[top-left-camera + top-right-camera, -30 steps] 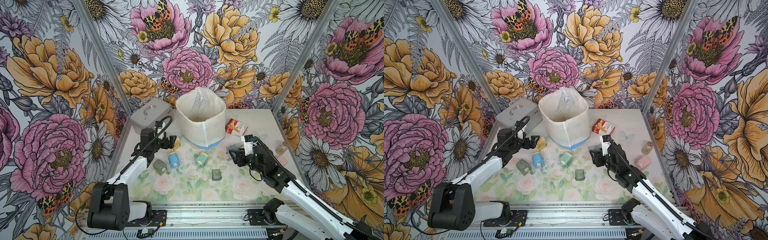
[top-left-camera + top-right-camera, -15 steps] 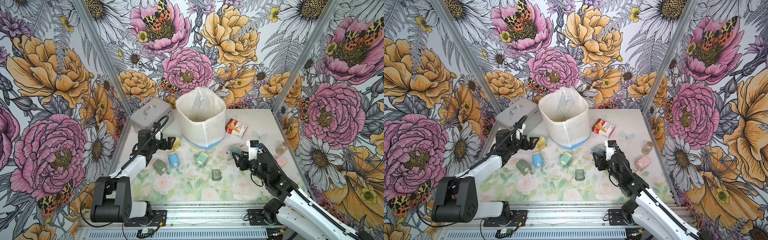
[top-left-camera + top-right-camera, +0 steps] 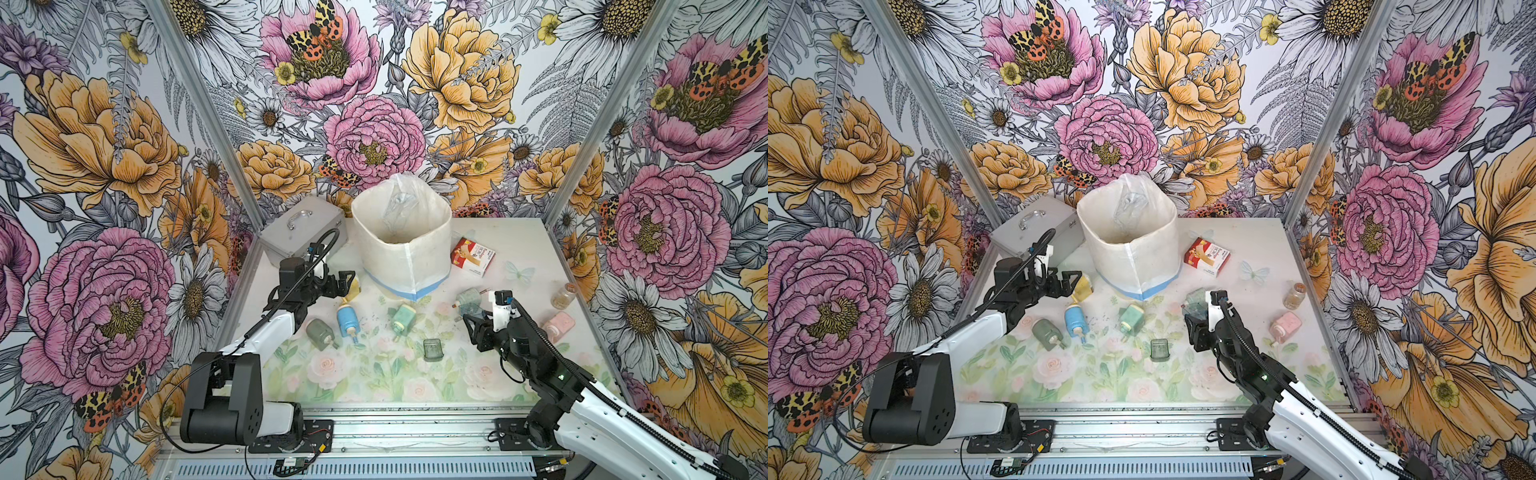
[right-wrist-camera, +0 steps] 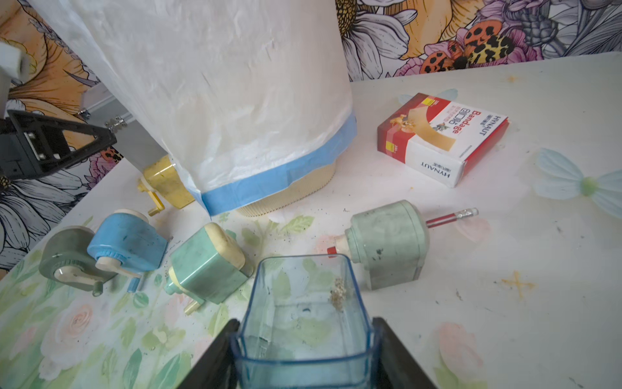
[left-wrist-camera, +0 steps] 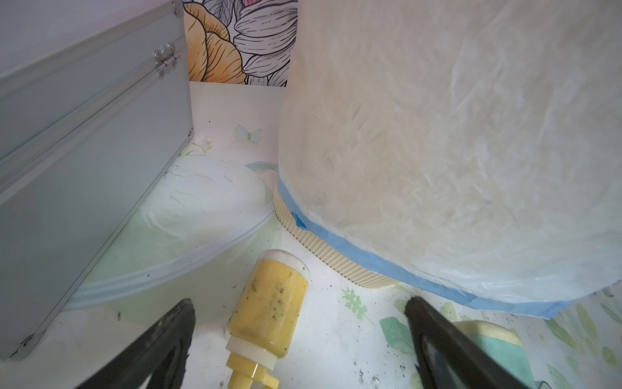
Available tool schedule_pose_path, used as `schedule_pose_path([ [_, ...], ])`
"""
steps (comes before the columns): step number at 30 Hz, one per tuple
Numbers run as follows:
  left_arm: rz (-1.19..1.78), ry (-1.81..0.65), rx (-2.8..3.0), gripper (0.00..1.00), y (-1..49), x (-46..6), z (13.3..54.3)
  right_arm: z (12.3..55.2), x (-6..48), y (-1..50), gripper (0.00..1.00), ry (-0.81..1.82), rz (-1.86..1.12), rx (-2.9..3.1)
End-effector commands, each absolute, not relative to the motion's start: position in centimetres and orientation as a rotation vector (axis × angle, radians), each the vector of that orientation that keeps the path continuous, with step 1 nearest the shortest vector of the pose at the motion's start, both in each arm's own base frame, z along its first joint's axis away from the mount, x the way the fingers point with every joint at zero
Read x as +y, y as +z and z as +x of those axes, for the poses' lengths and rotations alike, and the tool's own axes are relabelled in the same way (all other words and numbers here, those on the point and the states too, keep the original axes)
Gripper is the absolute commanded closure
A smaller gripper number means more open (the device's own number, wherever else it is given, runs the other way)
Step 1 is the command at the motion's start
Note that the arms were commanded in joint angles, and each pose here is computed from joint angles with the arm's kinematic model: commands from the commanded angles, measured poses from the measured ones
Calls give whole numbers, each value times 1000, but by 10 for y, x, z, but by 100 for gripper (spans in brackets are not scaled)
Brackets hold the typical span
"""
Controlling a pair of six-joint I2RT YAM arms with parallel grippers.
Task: Take out the pencil sharpener tray and clean the shavings
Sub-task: Place the container at the center of the board.
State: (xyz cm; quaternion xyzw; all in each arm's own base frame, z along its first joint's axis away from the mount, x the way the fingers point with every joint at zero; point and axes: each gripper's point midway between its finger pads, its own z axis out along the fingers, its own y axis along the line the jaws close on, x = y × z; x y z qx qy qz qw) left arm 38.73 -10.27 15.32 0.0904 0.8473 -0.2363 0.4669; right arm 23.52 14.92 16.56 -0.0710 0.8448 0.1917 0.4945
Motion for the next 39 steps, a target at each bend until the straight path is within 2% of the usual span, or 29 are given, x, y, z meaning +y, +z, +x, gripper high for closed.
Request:
schedule_pose_path([
  [1, 200, -570, 2058, 1, 156, -103, 393, 239, 151, 169, 73, 456, -123, 2012],
  [10, 208, -613, 2081, 1, 155, -96, 408, 234, 172, 115, 74, 473, -41, 1994],
  [18, 294, -553, 2104, 1, 157, -85, 407, 222, 166, 81, 74, 421, 29, 1980],
  [28, 532, -582, 2155, 1, 136, -95, 393, 212, 156, 60, 74, 427, 69, 2001],
  [39, 566, -547, 2255, 1, 94, -91, 391, 209, 144, 50, 75, 416, 146, 2004],
])
